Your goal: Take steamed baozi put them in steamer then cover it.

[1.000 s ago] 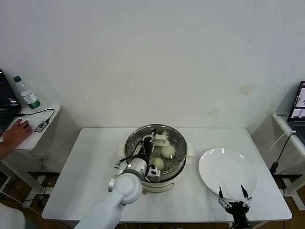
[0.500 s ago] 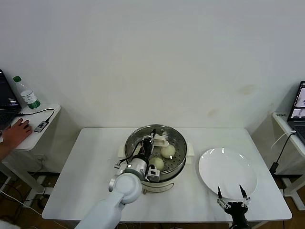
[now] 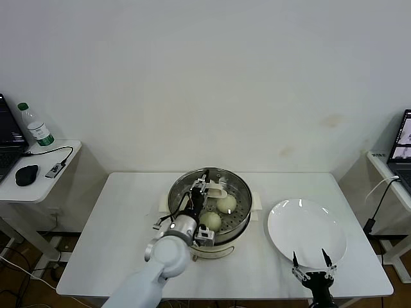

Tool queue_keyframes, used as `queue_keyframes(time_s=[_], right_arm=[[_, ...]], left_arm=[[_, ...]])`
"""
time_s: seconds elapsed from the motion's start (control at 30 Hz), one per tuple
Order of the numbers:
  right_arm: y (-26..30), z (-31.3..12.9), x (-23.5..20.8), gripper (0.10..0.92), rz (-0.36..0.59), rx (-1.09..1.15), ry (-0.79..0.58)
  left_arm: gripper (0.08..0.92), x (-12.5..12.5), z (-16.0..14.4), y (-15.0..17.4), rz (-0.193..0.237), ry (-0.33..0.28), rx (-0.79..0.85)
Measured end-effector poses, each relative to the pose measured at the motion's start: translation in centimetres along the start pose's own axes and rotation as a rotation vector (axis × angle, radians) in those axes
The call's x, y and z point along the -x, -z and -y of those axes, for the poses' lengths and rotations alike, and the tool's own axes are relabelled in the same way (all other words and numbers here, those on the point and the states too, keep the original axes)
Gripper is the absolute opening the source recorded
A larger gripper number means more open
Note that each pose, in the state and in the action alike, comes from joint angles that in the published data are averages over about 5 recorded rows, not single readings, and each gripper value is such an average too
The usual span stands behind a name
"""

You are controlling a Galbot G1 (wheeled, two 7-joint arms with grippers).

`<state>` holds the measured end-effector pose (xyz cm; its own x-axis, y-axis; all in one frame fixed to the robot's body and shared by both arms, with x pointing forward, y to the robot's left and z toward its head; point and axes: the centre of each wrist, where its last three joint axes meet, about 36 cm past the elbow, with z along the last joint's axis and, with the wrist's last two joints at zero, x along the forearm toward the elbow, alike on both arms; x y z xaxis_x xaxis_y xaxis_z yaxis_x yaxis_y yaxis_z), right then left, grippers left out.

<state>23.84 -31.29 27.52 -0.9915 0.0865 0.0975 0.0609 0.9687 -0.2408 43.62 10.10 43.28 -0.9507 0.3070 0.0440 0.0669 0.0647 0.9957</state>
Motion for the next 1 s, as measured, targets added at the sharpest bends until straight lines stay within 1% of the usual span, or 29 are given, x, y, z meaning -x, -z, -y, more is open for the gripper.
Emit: queue_keyframes(time_s=[0.2,0.3,0.4,0.57,0.73,0.83,0.9,1.0], right_arm=[[-0.1,-0.2,-0.1,0.823,-0.004,-0.001,0.007],[-0.1,-0.2,-0.3,0.823,-0.007,-0.003,0.008],[0.0,-0.3,-0.3,0.823,-0.006,-0.005,0.01],[0.2,-0.5,-0.4,0.823,0.0,-0.01,0.021],[0.6,-0.9,-0.8,0.823,0.02,-0.006,0.03],[0.9,-1.1,-1.2,0.823,0.031,-0.004,0.041],[1.0,-1.1,-1.4,0.823,0.036,-0.003,0.052],[1.3,-1.2,-1.8,0.823,0.04,-0.001,0.074]], left_arm=[[0.674,-2.1,-0.3,-0.6,0.008,0.012,-0.023],[0.757,-3.7,-0.6,-1.0,0.017,0.015,-0.046],[0.809,-5.7,-1.0,-1.3,0.036,0.017,-0.086],[0.822,-9.5,-1.7,-1.9,0.081,0.035,-0.197],[0.823,-13.2,-1.0,-3.3,0.112,0.053,-0.422],[0.823,-15.1,0.1,-4.6,0.102,0.071,-0.612],[0.823,-16.3,1.0,-5.4,0.077,0.082,-0.747],[0.823,-18.2,2.6,-6.3,0.024,0.088,-0.938]])
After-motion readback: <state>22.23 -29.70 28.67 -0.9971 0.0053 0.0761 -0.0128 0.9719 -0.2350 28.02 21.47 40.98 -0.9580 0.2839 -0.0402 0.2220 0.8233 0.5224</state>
